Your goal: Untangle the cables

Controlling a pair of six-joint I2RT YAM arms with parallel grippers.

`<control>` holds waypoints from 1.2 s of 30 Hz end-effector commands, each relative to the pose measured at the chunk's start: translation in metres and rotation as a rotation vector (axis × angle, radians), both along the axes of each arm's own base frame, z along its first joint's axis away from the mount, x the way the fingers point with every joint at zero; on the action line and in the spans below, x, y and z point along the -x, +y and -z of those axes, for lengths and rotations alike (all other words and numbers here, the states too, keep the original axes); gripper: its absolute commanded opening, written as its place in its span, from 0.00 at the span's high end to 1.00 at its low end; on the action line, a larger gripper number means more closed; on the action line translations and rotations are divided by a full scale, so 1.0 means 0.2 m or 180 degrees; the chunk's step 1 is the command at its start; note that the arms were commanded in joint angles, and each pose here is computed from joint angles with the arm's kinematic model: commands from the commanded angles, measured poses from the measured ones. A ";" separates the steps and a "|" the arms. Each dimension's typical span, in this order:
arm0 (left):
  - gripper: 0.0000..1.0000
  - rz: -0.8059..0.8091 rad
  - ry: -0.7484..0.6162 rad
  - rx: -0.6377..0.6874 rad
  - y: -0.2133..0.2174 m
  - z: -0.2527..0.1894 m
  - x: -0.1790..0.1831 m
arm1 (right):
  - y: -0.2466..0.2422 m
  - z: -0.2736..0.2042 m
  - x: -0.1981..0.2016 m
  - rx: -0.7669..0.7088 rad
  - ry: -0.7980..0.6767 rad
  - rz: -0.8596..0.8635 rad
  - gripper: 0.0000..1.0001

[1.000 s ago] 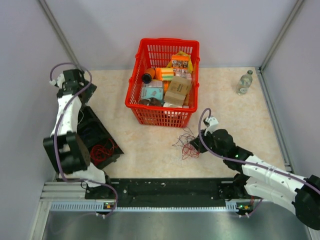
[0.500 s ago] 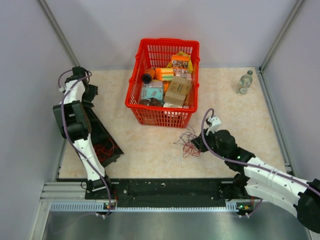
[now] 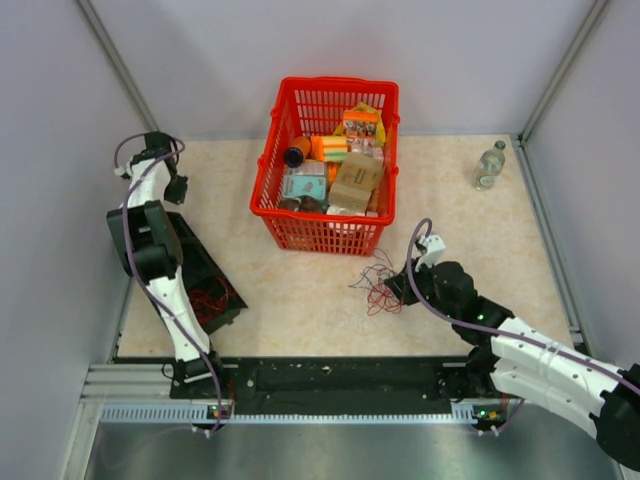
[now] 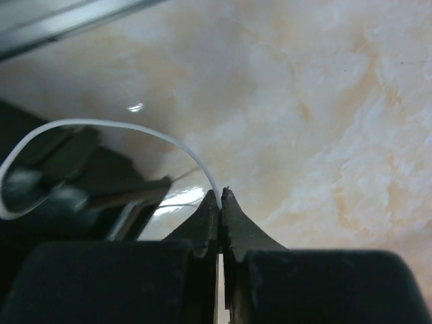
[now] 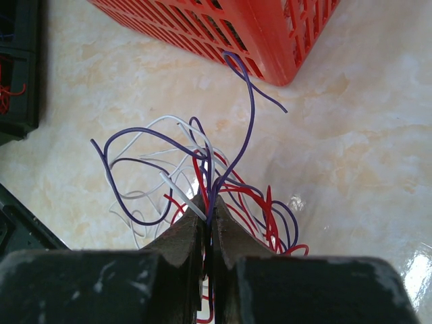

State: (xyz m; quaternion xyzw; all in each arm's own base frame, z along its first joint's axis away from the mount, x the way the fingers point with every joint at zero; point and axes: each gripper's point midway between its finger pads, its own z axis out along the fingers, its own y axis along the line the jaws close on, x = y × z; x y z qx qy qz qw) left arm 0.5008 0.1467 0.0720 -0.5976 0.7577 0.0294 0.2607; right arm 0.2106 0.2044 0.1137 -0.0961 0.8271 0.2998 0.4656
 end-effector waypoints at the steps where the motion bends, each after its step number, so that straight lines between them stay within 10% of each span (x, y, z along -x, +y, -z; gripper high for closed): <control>1: 1.00 0.0001 -0.0267 -0.0774 0.11 -0.51 0.23 | 0.01 -0.04 -0.02 -0.0082 -0.0091 0.0027 1.00; 11: 1.00 -0.0132 -0.0597 -0.0384 0.09 -0.37 0.69 | 0.01 -0.02 0.01 -0.0190 -0.0045 0.0019 1.00; 26: 0.98 0.0040 -0.0536 0.0347 0.18 -0.15 0.44 | -0.01 -0.06 0.02 -0.0213 -0.0114 0.0017 1.00; 33: 0.02 -0.0161 -0.0377 0.0108 0.20 -0.30 0.60 | 0.00 -0.05 0.02 -0.0192 -0.0087 -0.0018 1.00; 36: 0.02 -0.0174 -0.0370 0.0173 0.14 -0.34 0.71 | 0.00 -0.06 0.01 -0.0174 -0.0077 0.0011 1.00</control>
